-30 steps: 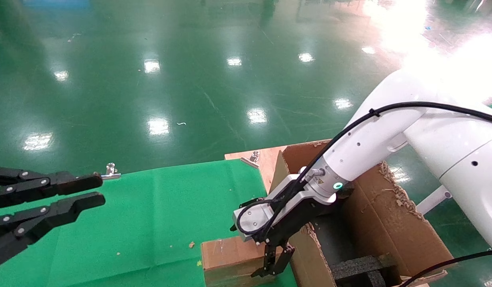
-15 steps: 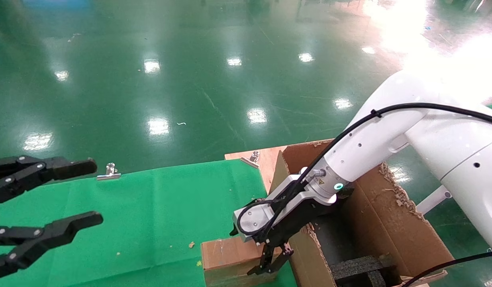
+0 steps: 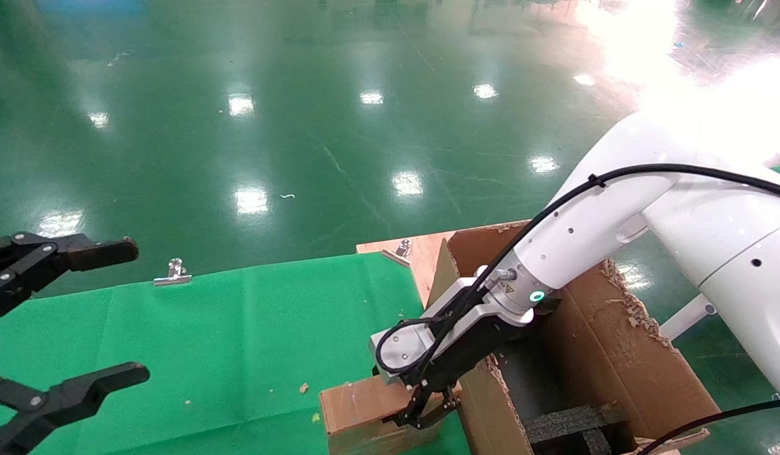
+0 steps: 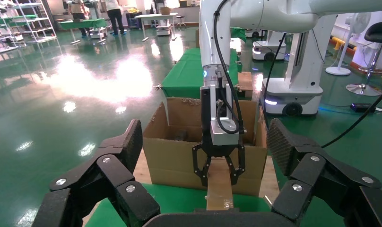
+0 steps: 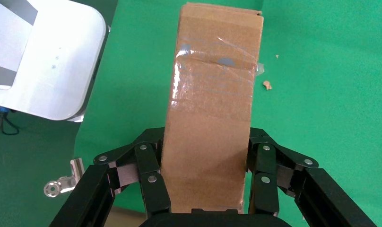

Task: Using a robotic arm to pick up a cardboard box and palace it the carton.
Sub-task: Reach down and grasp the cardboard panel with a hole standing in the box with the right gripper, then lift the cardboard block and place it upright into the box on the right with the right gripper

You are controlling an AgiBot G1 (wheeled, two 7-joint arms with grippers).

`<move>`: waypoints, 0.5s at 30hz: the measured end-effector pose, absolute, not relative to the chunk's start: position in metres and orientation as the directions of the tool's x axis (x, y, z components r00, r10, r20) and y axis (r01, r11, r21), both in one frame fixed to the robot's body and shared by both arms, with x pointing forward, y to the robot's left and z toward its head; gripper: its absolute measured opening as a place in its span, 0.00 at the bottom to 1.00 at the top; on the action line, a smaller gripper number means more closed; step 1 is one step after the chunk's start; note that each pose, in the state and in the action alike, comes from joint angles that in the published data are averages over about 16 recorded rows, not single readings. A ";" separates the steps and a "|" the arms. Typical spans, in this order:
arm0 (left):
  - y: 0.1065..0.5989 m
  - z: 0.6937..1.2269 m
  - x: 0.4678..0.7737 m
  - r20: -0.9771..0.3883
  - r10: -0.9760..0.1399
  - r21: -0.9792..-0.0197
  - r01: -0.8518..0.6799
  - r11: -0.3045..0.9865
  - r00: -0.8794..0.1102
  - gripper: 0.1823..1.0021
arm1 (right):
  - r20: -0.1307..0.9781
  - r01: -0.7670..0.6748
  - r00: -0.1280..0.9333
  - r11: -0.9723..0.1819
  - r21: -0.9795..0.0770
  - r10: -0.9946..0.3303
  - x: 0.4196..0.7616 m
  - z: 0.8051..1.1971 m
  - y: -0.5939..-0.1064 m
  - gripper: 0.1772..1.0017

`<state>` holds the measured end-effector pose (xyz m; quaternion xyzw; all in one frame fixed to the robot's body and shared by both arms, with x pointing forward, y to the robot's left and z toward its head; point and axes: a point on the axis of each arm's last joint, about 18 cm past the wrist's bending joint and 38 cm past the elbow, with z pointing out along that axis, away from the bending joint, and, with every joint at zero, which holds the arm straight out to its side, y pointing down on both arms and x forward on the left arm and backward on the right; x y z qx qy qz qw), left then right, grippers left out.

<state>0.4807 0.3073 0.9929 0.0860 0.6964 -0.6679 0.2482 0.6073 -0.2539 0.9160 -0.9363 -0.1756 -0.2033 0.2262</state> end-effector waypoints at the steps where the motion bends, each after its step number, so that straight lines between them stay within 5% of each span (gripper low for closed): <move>1: 0.307 0.993 0.481 -0.461 -0.212 -0.887 0.451 0.093 -0.862 0.86 | 0.461 0.420 0.856 -0.836 -0.353 0.236 0.607 0.916 -0.254 0.40; 15: 0.307 0.993 0.481 -0.461 -0.212 -0.888 0.451 0.093 -0.862 0.99 | 0.509 0.433 0.837 -0.811 -0.394 0.199 0.603 0.950 -0.259 0.23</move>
